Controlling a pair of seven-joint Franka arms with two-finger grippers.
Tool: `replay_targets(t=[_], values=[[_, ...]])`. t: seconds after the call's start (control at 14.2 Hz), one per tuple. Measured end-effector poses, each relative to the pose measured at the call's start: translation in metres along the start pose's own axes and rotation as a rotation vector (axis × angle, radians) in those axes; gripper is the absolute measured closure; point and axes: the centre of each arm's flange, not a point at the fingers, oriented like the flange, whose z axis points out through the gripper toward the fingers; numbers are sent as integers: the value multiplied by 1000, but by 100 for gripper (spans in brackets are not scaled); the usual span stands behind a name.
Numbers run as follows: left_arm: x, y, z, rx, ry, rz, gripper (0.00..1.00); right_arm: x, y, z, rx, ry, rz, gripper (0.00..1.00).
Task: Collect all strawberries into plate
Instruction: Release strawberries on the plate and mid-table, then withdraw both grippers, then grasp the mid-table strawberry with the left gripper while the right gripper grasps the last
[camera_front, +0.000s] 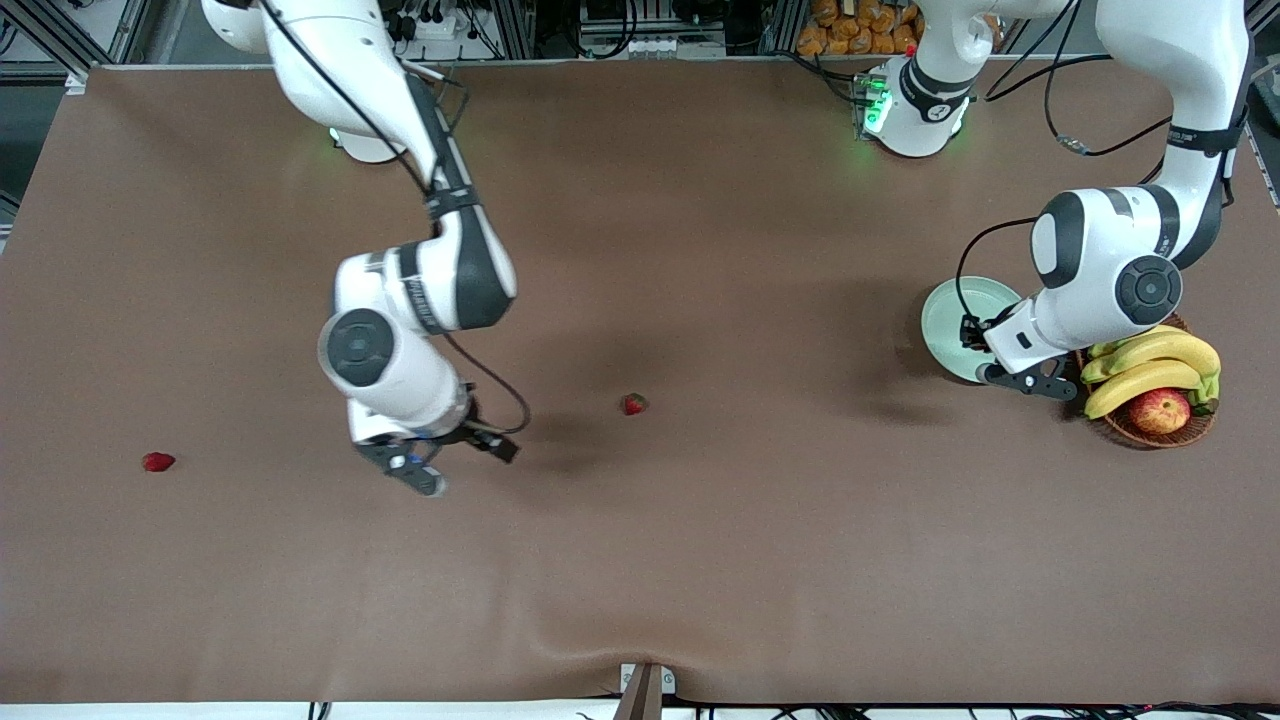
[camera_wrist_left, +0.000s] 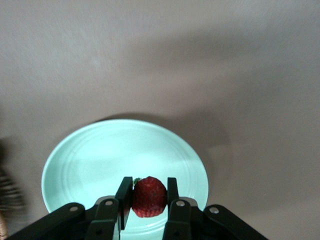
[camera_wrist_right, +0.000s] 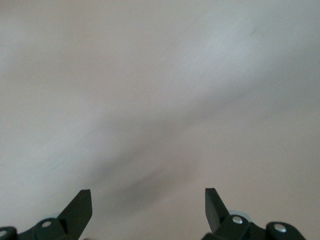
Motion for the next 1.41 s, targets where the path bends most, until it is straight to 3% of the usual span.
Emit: replay_targets(t=[0.28, 0.35, 0.78, 1.06, 1.41], values=[[-3, -16, 36, 9, -4, 47, 68, 71, 104, -2, -84, 23, -120, 0], [-3, -20, 44, 9, -7, 51, 62, 88, 131, -2, -97, 21, -133, 0], [6, -16, 46, 16, 8, 67, 2, 178, 303, -1, -110, -10, -218, 0], [39, 30, 2, 24, 96, 94, 0, 211, 380, 14, -111, 27, -272, 0], [81, 117, -66, 8, 220, 105, 0, 237, 454, 90, -74, 63, -353, 0]])
